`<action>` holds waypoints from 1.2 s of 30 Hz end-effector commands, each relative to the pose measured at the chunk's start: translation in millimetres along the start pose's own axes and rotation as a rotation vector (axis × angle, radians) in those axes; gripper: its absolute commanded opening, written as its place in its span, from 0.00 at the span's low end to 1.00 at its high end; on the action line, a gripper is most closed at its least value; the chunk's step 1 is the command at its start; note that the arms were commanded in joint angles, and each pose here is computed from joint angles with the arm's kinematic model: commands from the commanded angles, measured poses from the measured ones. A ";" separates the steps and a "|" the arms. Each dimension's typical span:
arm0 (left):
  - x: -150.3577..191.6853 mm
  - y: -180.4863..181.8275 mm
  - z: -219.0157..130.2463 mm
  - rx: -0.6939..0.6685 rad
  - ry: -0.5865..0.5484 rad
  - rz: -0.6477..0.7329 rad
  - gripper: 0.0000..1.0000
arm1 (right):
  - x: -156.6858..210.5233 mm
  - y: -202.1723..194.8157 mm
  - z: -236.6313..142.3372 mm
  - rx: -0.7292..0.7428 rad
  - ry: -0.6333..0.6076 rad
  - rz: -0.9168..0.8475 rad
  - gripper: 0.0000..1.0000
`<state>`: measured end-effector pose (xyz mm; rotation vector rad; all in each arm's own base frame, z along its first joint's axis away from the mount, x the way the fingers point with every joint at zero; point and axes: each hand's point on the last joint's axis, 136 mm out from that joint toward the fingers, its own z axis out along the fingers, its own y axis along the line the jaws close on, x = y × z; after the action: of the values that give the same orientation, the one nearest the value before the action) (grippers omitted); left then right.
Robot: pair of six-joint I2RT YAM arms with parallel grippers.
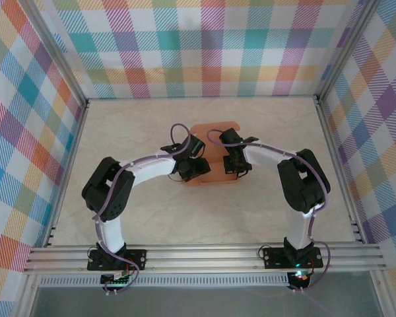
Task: Fold the paper box
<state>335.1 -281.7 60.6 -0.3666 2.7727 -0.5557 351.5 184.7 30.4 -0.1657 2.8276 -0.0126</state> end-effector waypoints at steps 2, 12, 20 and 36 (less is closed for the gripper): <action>-36.5 21.5 -36.8 -0.090 -0.136 0.109 0.62 | -6.0 3.0 -13.3 -0.024 -0.038 -0.014 0.08; -63.2 -13.7 -25.1 0.209 -0.136 0.367 0.64 | -4.8 11.1 -13.3 -0.073 -0.038 -0.007 0.06; -71.8 -6.3 -0.8 0.158 -0.132 0.512 0.68 | -4.1 7.0 -16.9 -0.059 -0.047 -0.013 0.05; -44.9 -13.9 0.6 0.283 -0.004 0.263 0.54 | -4.2 9.3 -11.2 -0.063 -0.027 0.009 0.04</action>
<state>386.7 -281.8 76.4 0.1760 2.5899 -0.7865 349.0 189.0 34.2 -0.1713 2.8144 0.0438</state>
